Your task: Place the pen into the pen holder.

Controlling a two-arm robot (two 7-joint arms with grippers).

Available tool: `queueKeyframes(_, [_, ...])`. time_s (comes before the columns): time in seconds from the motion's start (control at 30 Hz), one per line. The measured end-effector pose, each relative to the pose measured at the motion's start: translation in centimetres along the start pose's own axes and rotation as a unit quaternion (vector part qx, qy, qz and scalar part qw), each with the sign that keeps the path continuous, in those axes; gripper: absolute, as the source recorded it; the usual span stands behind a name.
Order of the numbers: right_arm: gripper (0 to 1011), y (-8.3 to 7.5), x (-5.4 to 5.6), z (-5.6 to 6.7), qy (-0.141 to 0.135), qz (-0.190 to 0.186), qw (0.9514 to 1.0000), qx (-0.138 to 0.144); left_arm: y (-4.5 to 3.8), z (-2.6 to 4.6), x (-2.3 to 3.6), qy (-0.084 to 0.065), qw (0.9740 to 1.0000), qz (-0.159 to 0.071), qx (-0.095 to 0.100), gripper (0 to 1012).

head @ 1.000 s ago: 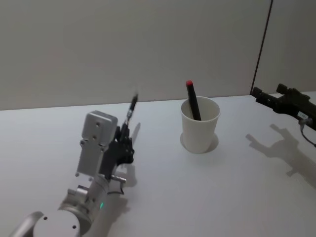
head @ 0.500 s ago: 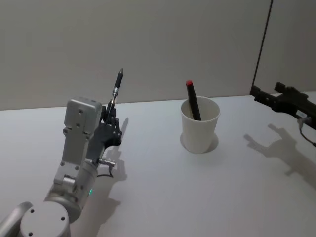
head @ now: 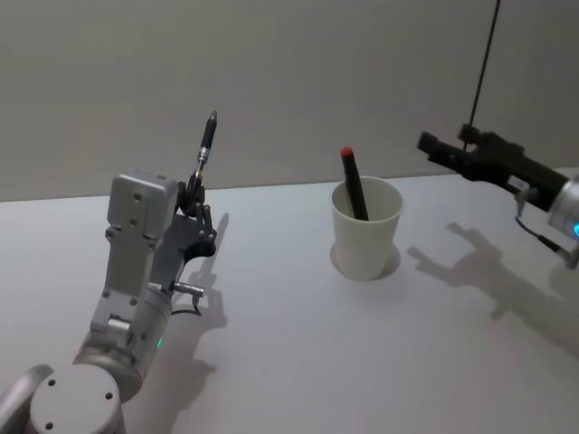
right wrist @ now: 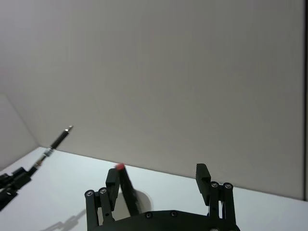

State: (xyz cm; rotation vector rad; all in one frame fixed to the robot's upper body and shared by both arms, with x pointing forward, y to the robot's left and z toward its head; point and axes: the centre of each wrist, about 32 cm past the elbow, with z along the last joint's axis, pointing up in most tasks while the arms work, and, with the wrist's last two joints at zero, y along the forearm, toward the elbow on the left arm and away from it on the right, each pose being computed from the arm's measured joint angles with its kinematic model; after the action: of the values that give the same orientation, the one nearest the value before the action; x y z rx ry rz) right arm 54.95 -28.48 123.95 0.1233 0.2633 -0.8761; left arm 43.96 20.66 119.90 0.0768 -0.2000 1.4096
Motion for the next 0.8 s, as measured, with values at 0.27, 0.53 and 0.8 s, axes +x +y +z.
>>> queueKeyframes(0.27, [1002,2.4,-1.0,1.4,0.005,0.06,0.9981,0.015,-0.03,0.09,0.1,-0.001,1.0,0.002,-0.003,170])
queueKeyframes(0.53, [1002,5.0,-2.1,3.0,0.01,0.124,0.9917,0.032,-0.04,0.14,0.14,-0.001,1.0,0.003,-0.005,170])
queueKeyframes(0.8, [1002,7.0,-2.9,4.0,0.014,0.177,0.9835,0.037,-0.04,0.31,0.09,-0.004,0.9999,0.003,-0.011,169])
